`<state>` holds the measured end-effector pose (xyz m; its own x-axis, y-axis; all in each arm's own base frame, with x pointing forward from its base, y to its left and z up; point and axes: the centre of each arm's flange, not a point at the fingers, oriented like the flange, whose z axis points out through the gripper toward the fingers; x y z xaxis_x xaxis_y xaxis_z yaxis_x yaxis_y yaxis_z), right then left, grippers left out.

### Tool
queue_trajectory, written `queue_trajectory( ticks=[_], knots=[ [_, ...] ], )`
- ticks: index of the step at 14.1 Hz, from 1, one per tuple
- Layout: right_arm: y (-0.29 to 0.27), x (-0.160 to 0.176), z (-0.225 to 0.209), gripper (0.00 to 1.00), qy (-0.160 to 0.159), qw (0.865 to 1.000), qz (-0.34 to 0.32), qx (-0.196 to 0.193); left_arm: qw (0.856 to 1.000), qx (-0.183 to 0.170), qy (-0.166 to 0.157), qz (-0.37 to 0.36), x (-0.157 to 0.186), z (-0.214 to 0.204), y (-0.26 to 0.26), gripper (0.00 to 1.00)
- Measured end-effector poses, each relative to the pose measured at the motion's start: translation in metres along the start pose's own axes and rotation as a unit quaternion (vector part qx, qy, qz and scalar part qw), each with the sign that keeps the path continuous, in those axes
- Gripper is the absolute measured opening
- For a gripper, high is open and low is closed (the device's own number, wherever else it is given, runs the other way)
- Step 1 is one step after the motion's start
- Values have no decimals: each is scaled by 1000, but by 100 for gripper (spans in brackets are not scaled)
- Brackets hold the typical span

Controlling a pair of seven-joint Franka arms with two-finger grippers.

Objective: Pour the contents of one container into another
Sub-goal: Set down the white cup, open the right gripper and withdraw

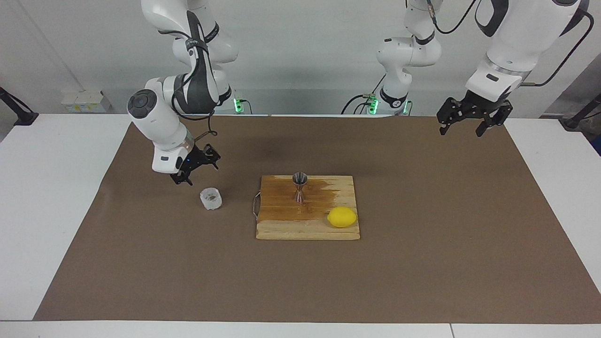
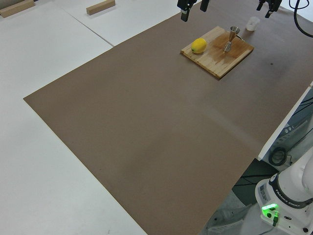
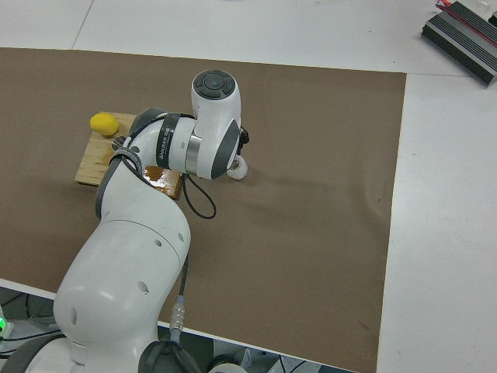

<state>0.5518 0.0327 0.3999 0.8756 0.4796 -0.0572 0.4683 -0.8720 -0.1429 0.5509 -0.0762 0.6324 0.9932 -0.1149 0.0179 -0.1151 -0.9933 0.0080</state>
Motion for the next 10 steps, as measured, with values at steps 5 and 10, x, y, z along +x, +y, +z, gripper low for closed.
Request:
queue_trajectory(
  ticks=[5, 10],
  knots=[
    [-2, -4, -69, 100, -56, 981, 184, -5, 1000, 0, 0, 0, 0, 0, 0, 100],
    [-7, -46, -176, 100, -16, 956, 292, -17, 1000, 0, 0, 0, 0, 0, 0, 100]
  ],
)
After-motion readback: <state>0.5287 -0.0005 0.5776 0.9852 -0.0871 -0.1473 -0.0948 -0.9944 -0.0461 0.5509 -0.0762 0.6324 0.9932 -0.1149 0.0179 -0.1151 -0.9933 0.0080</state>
